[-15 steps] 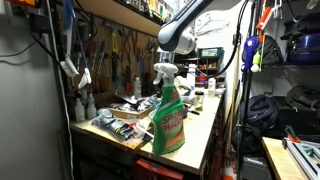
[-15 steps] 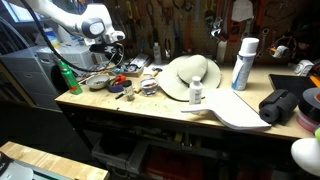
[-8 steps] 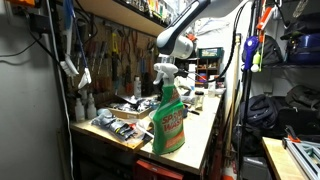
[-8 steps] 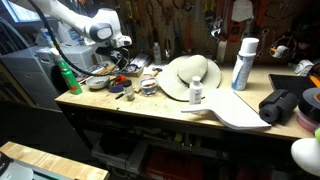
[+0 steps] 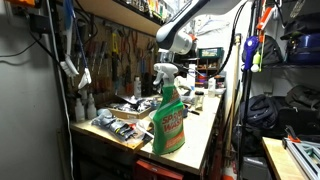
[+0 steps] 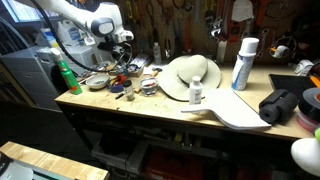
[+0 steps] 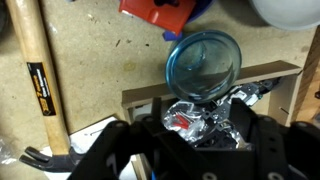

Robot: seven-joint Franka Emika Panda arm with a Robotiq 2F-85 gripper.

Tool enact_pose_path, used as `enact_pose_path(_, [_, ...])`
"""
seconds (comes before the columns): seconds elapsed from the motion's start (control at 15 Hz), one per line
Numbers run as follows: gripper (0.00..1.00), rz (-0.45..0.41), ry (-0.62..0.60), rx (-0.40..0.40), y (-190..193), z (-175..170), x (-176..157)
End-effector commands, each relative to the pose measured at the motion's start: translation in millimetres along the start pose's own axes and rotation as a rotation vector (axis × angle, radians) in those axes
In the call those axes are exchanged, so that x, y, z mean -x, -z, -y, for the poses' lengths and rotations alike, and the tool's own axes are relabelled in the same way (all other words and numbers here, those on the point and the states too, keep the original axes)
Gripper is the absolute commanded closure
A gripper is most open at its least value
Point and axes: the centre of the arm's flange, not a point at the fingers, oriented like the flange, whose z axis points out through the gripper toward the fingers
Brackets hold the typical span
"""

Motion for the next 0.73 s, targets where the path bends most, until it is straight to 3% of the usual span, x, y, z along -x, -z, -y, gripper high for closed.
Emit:
enact_pose_path(0.0, [0.00,-0.041,0.158,0.065,40.8,3.2,25.4])
enact_pose_path(0.27, [0.00,-0.043,0.370,0.159,65.7,13.0,60.0])
enact_pose_path(0.47, [0.00,-0.085,0.525,0.168,78.2,19.6,86.6])
enact_pose_path(0.6, [0.00,-0.159,0.596,0.145,89.8,20.2,99.8])
enact_pose_path(0.67, [0.00,-0.106,0.528,0.164,78.9,19.4,63.4])
